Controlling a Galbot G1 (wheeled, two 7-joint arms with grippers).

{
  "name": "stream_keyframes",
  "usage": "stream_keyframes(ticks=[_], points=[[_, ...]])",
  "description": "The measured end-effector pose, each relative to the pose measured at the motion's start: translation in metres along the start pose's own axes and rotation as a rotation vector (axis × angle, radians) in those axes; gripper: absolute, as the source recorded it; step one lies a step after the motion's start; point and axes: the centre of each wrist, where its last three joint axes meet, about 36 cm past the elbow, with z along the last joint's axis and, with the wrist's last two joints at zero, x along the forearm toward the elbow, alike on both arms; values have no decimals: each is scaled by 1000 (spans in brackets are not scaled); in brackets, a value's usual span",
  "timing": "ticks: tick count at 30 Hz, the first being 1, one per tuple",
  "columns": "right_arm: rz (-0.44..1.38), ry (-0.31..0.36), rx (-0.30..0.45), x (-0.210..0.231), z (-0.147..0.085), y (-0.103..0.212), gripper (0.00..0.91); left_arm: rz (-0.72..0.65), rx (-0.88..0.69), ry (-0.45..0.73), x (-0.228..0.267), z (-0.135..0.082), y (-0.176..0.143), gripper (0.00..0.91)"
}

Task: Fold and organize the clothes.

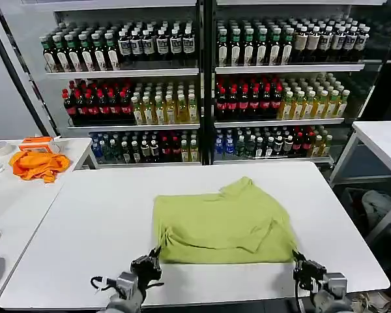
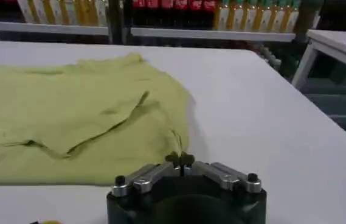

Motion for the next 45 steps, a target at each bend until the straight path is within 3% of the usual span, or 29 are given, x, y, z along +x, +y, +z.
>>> stream_keyframes(ticks=[1,2,3,14,25,37,45], points=[[0,3,6,3,0,0,262,1,-1,3,6,0,-1,30],[1,4,12,6,0,-1,907,2,-4,6,10,1,-1,272],[1,3,16,9,-1,-1,907,3,-6,10,14,1,-1,907],[-12,-85,25,14,-30,-7,907,1,-41,1,35,-12,18,907],[-51,-155,-17,-61,-74,-6,907,-28,-4,-50,-13,-35,46,907],[-105,-146,-79,-171,-132,19,907,-51,3,-44,-108,-62,60,907],[-116,-91,-85,-224,-149,36,907,-61,23,2,-153,-74,68,907]])
